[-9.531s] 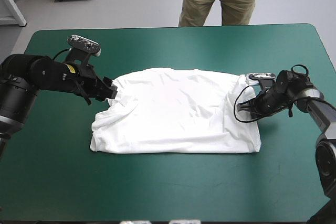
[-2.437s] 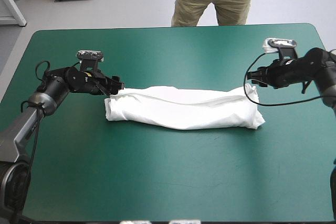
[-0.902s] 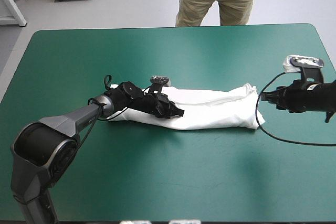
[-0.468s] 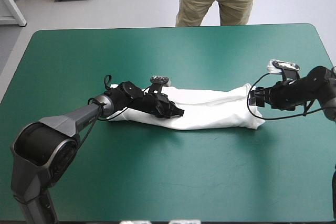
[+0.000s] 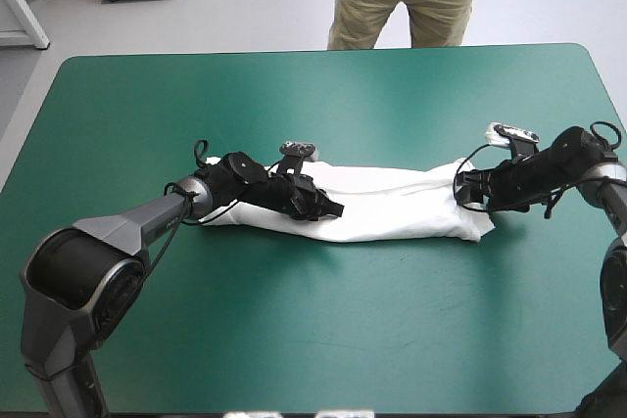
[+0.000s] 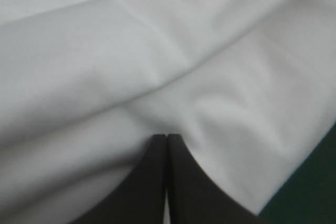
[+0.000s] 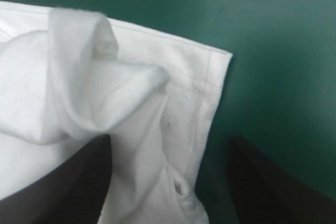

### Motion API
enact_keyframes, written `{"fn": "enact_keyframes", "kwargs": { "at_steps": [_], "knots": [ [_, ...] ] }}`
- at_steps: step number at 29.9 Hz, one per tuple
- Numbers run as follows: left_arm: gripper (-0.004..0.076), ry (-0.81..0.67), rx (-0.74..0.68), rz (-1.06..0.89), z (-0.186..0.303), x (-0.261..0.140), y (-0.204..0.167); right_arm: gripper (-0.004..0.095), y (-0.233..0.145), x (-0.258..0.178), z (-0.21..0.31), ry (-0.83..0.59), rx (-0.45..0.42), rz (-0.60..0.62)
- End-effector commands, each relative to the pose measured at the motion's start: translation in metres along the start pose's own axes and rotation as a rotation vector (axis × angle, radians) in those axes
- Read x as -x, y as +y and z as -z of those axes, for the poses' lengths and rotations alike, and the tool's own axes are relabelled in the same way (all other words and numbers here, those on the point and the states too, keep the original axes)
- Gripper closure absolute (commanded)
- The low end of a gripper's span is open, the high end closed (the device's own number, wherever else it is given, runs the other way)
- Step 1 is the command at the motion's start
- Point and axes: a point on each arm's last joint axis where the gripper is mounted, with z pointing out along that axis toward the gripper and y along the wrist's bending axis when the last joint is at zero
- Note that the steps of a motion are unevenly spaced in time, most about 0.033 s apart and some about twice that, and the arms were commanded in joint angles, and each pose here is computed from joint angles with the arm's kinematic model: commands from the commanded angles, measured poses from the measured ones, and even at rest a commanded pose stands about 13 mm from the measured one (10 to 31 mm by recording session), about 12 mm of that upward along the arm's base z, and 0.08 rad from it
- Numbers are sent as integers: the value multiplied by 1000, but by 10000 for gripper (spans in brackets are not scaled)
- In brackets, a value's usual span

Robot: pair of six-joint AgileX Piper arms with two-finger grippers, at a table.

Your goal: Fold the cloth

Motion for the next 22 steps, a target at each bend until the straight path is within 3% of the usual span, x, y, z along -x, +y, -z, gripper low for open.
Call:
{"fn": "enact_keyframes", "kwargs": {
  "at_steps": [1, 7, 8, 13, 22],
  "knots": [
    [733, -15, -24, -22, 9, 5, -10, 421, 10, 2, -5, -2, 26, 35],
    [733, -15, -24, -22, 9, 5, -10, 898, 19, 2, -9, -4, 30, 82],
    [733, -15, -24, -22, 9, 5, -10, 922, 19, 3, -9, -10, 27, 83],
    [733, -21, -19, -18, 9, 6, -9, 923, 23, 6, 3, -69, 24, 95],
    [733, -32, -9, -14, 9, 7, -8, 923, 58, 6, 69, -220, 100, 175]
  ]
}}
